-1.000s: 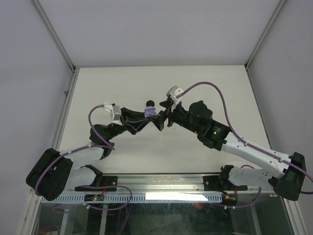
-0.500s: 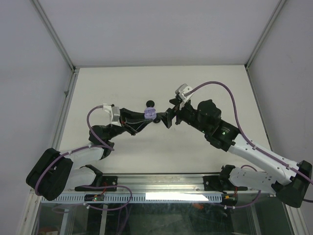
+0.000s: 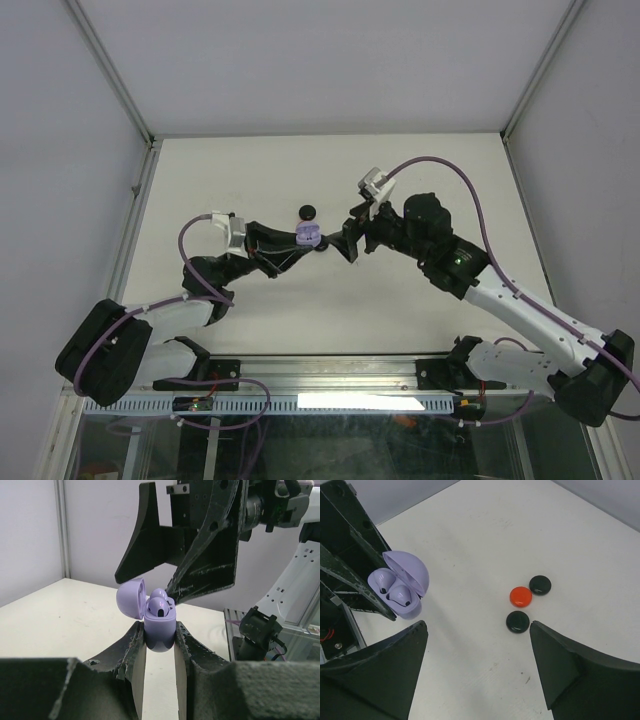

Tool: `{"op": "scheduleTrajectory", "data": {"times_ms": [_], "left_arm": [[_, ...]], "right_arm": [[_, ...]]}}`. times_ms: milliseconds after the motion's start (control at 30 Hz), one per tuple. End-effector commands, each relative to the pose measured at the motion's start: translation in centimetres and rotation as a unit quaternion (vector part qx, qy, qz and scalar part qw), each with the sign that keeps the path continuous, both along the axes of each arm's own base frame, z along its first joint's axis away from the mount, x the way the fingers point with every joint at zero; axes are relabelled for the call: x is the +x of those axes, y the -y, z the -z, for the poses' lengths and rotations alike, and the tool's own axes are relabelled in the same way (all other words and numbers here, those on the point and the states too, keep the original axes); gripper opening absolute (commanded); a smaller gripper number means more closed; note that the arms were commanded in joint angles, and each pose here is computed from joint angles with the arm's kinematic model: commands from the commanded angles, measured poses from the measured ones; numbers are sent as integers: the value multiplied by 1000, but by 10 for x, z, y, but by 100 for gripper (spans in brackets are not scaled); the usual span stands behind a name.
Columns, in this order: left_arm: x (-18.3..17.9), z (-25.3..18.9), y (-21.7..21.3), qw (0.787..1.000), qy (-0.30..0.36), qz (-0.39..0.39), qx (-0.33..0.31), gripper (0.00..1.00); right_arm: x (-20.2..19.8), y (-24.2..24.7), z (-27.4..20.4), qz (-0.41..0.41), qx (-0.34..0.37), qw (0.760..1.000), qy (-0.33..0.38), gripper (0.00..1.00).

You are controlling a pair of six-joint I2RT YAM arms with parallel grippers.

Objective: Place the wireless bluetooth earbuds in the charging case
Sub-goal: Close the charging case.

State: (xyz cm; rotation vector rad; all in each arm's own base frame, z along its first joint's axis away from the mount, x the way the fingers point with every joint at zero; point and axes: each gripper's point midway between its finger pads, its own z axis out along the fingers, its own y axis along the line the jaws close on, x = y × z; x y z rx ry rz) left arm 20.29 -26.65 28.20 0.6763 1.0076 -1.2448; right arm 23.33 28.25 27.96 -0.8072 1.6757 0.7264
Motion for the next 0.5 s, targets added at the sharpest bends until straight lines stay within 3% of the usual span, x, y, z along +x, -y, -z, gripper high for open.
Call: {"op": "scheduleTrajectory", "data": {"times_ms": [0,200,467], "left_arm": [[-4,-7,-8,1000,15,-10,-23,0],[-5,5,-4,1000,12,-1,-2,0],[-6,12,2,1000,5,21,1,0]], "right_arm": [[-5,-11,-39,-39,50,998,-5,87],[-12,-22,-40,-92,81,990,-73,89],[-27,-37,-50,-181,149,962,-141,92]]}}
